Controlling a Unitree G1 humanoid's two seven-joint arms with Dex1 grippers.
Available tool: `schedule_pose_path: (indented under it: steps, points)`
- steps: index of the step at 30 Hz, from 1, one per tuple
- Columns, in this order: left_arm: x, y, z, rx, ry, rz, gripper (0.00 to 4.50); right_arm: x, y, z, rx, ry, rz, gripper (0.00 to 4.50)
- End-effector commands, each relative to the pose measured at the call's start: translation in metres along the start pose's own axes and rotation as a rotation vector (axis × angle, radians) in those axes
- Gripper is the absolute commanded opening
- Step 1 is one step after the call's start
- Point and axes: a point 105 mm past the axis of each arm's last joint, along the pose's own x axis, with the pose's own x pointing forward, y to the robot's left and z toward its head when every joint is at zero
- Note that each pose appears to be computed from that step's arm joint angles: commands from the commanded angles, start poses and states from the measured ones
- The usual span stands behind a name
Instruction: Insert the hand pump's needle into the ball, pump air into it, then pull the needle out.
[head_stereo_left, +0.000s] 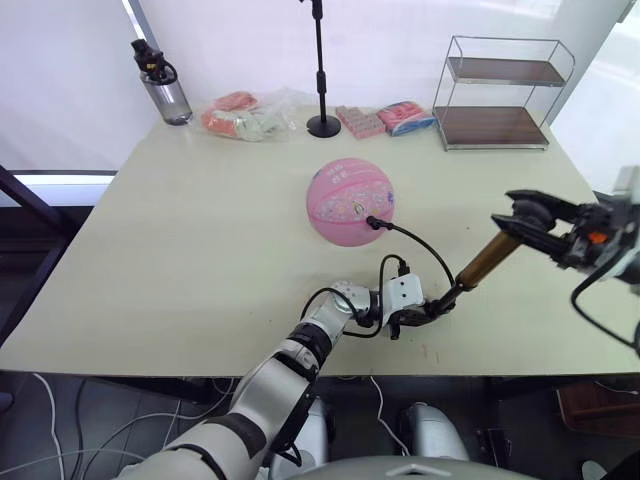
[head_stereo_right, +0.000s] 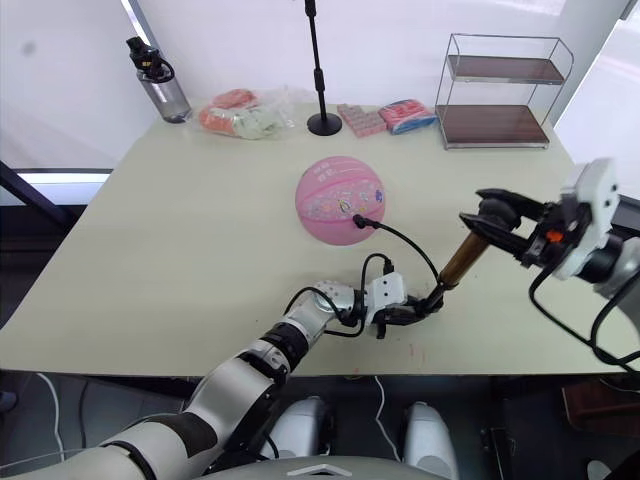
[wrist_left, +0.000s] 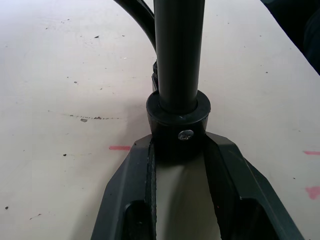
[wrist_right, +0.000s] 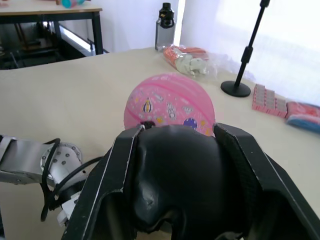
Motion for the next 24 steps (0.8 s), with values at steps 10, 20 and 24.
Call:
schedule_pose_path:
  steps: [10, 20, 24]
  points:
    - [-0.007, -0.035, -0.062, -0.13, 0.198, -0.073, 1.03, 0.007, 0.018, -0.121, 0.079, 0.238, -0.039, 1.79]
    - [-0.007, -0.033, -0.059, -0.128, 0.199, -0.093, 1.03, 0.007, -0.005, -0.001, -0.032, 0.035, -0.019, 1.79]
    - [-0.006, -0.034, -0.058, -0.128, 0.2, -0.096, 1.03, 0.0, -0.008, 0.038, -0.018, 0.006, -0.005, 1.79]
